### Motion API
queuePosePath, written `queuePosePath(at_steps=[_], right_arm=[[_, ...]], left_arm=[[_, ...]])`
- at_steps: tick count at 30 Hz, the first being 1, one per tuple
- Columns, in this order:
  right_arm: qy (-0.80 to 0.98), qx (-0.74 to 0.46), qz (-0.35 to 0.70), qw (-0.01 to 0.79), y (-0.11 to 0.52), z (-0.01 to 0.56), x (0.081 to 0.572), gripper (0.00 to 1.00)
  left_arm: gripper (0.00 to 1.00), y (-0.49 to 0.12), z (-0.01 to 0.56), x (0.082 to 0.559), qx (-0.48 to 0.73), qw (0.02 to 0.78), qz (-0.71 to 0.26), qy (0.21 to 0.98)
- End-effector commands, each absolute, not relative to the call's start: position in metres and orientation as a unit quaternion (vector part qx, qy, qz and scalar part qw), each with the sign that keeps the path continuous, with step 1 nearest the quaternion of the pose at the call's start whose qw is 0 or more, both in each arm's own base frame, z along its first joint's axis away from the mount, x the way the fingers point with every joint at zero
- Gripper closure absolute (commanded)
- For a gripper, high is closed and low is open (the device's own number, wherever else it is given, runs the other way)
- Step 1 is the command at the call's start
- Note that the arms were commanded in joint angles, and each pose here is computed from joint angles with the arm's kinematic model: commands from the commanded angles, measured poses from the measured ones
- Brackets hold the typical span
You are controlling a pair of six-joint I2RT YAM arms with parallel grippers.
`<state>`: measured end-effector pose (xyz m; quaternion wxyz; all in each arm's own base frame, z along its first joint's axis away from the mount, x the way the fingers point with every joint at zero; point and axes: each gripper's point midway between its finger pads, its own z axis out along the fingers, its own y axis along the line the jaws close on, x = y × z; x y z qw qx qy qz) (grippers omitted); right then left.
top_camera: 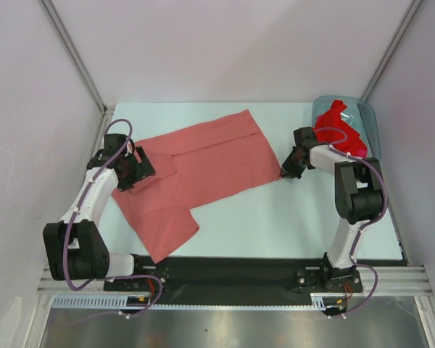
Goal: Fold and stack the t-shirts
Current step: Fold the tshirt
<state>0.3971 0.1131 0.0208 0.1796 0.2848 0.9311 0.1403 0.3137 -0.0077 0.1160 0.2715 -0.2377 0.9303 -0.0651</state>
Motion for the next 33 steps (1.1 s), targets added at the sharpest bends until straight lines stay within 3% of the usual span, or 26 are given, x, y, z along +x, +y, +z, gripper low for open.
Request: queuePosePath(at_steps=[1, 4, 10, 19, 25, 28, 33], right_arm=[[0.935, 0.278, 0.133, 0.173, 0.11, 0.009, 0.391, 0.88], [0.935, 0.281, 0.111, 0.188, 0.099, 0.009, 0.393, 1.0], [0.921, 0.296, 0.011, 0.252, 0.048, 0.027, 0.397, 1.0], [0.914, 0.309, -0.043, 0.258, -0.004, 0.032, 0.381, 1.0], [0.917, 0.283, -0.048, 0.278, -0.011, 0.05, 0.384, 1.0], [0.919, 0.274, -0.02, 0.282, 0.0, 0.052, 0.388, 1.0], [0.929, 0.254, 0.008, 0.268, 0.016, 0.051, 0.39, 1.0]], left_arm=[[0.11, -0.013, 0.131, 0.322, -0.22, 0.291, -0.078, 0.928], [0.11, -0.016, 0.126, 0.321, -0.217, 0.282, -0.085, 0.931], [0.12, -0.031, 0.119, 0.319, -0.211, 0.274, -0.111, 0.932], [0.14, -0.071, 0.111, 0.304, -0.184, 0.251, -0.151, 0.938], [0.18, -0.074, 0.098, 0.261, -0.208, 0.234, -0.127, 0.941], [0.29, -0.067, 0.081, 0.226, -0.26, 0.216, -0.116, 0.934], [0.34, -0.073, 0.067, 0.184, -0.317, 0.188, -0.134, 0.92]])
